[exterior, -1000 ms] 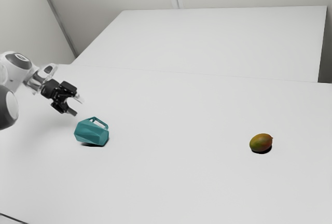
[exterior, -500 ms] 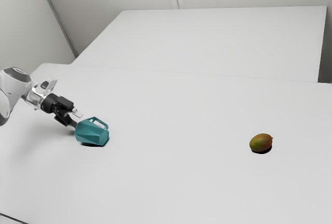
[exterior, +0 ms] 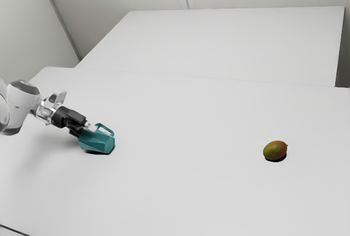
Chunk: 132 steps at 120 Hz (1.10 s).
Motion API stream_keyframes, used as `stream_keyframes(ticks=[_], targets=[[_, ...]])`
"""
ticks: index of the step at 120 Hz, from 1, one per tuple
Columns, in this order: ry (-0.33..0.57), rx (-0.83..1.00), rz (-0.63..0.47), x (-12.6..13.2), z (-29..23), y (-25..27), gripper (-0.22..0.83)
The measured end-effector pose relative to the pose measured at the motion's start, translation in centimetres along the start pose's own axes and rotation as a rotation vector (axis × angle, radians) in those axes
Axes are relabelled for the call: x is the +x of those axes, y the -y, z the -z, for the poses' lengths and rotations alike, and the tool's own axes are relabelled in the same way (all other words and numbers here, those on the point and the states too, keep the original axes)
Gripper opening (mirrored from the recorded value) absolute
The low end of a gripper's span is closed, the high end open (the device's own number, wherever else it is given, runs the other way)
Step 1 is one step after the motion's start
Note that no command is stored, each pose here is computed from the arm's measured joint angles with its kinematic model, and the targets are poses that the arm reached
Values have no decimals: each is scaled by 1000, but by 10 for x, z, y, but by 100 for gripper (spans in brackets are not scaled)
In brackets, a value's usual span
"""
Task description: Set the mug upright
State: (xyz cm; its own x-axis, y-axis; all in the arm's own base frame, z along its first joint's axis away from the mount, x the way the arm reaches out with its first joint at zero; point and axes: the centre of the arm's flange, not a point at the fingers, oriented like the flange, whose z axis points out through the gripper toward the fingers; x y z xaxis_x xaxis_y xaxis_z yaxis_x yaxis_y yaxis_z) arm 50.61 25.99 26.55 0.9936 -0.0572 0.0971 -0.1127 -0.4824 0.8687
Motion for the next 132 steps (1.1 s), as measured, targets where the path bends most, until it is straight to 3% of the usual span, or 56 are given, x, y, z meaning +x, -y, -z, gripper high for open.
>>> stream_keyframes(ticks=[18, 39, 61, 73, 87, 99, 112, 132], targets=[[-9, 0, -13, 0, 0, -1, 9], [-13, -6, -26, 0, -2, -4, -8], [-27, -14, -78, 9, 5, -33, -13], [-5, 34, -178, 29, 10, -92, -14], [111, 201, -304, 57, 5, -154, -15], [296, 434, -451, 102, -29, -213, -16], [460, 701, -520, 128, -73, -236, -16], [506, 995, -487, 144, -110, -242, -16]])
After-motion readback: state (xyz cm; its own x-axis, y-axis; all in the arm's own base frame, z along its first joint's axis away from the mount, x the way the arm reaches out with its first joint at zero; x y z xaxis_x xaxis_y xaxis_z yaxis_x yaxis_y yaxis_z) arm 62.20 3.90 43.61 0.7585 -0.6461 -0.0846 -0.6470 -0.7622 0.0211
